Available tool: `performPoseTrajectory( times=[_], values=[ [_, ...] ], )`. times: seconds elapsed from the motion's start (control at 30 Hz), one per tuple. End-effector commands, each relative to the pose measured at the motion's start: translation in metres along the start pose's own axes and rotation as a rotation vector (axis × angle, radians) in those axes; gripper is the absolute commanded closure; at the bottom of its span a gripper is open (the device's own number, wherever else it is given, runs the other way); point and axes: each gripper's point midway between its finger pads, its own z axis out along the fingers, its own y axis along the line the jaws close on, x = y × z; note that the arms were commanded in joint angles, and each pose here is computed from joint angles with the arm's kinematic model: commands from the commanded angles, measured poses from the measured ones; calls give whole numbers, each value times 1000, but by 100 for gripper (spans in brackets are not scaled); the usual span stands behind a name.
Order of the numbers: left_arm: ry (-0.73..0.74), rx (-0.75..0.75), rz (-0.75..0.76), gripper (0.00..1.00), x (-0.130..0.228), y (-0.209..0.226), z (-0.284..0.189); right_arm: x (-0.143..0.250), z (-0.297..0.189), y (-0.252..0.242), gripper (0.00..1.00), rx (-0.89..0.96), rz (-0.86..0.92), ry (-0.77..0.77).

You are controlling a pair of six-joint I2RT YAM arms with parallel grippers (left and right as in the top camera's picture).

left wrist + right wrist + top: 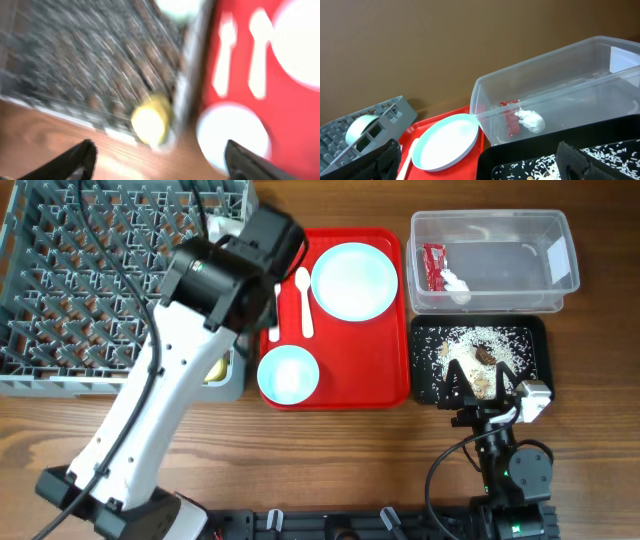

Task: Sort waste into correct bins and load items into the dishwasher rack
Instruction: 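Move the left gripper to the light blue bowl and grasp its rim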

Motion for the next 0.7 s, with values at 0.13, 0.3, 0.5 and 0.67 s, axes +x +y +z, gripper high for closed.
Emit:
performPoseTrajectory(
  times=[0.13,0.3,0.5,0.67],
  values=[
    [294,59,-52,28,79,-53,50,-3,-1,0,0,-1,8,-14],
    [341,17,-62,37,115,-62,111,-3,-1,0,0,-1,8,-14],
    [286,34,-151,34,112,-61,159,-3,-1,0,0,-1,8,-14],
    [264,63,-155,28,118,-67,180,-3,-1,0,0,-1,8,-14]
  ],
)
